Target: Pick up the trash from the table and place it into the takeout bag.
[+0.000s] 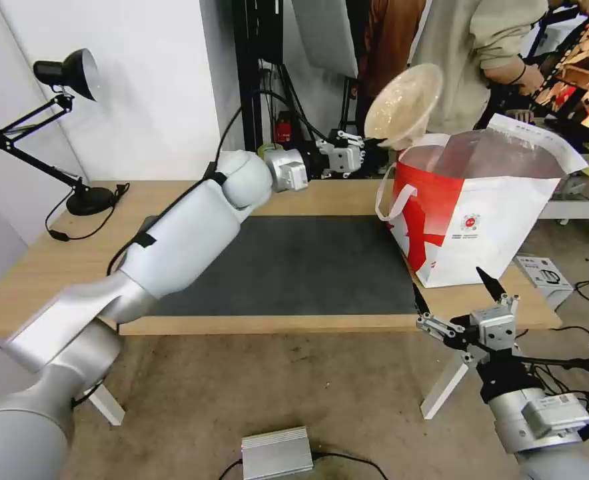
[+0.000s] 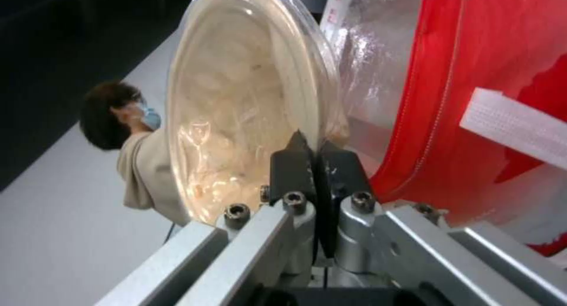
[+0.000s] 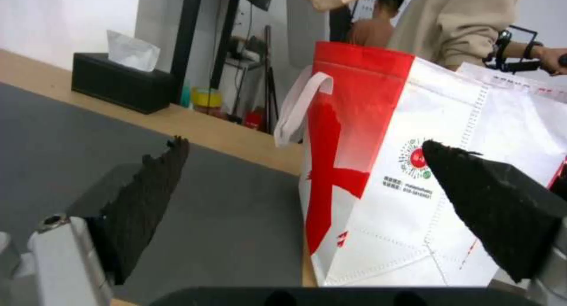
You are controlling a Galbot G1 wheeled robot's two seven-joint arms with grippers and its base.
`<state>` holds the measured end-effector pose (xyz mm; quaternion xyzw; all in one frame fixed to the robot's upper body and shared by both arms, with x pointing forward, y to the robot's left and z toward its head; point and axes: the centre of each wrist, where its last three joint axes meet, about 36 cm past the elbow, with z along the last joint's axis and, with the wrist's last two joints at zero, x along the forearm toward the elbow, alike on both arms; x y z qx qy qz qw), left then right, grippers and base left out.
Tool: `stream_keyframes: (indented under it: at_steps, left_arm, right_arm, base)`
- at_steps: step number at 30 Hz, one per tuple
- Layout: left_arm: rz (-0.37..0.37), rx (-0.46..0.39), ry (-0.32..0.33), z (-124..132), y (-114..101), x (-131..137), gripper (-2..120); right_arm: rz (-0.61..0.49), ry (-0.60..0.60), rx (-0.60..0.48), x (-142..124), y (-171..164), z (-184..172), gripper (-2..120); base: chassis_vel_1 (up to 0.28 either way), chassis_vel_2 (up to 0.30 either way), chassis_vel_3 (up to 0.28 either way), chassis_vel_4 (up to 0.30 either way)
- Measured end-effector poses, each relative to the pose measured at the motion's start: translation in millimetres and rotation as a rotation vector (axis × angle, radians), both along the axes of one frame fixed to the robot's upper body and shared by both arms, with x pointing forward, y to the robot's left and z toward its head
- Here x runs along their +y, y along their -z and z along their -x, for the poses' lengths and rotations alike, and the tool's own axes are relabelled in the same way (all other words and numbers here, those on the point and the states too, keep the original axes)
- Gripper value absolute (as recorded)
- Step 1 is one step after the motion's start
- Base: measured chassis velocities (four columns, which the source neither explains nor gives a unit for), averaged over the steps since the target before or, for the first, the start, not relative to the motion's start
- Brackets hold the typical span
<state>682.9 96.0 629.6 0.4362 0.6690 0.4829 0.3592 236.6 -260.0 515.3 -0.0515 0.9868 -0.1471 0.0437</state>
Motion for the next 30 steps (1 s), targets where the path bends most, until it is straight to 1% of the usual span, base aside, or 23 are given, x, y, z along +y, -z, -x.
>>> stream_keyframes:
  at_steps: [1, 3, 10, 13, 20, 24, 30]
  left_arm:
    - [-0.019, -0.022, 0.004, -2.9, -0.2, -4.9, 0]
    - [-0.035, -0.036, 0.007, -4.7, 3.4, -12.0, 0]
    - [-0.053, -0.055, 0.012, -6.0, 7.9, -21.6, 0]
    - [-0.065, -0.065, 0.021, -7.4, 10.7, -33.7, 0]
    - [-0.086, -0.091, 0.028, -11.3, 9.7, -47.4, 0]
    - [-0.107, -0.120, 0.028, -13.8, 6.2, -59.2, 0]
    - [-0.126, -0.142, 0.020, -17.0, 0.4, -69.4, 0]
  right_arm:
    - [0.000, 0.000, 0.000, 0.0, 0.0, 0.0, 100]
    - [0.000, 0.000, 0.000, 0.0, 0.0, 0.0, 100]
    - [0.000, 0.000, 0.000, 0.0, 0.0, 0.0, 100]
    - [0.000, 0.000, 0.000, 0.0, 0.0, 0.0, 100]
    - [0.000, 0.000, 0.000, 0.0, 0.0, 0.0, 100]
    - [0.000, 0.000, 0.000, 0.0, 0.0, 0.0, 100]
    - [0.000, 0.000, 0.000, 0.0, 0.0, 0.0, 100]
  base:
    - [0.000, 0.000, 0.000, 0.000]
    - [0.000, 0.000, 0.000, 0.000]
    - [0.000, 0.000, 0.000, 0.000]
    - [0.000, 0.000, 0.000, 0.000]
    - [0.000, 0.000, 0.000, 0.000]
    - [0.000, 0.000, 0.000, 0.000]
    - [0.000, 0.000, 0.000, 0.000]
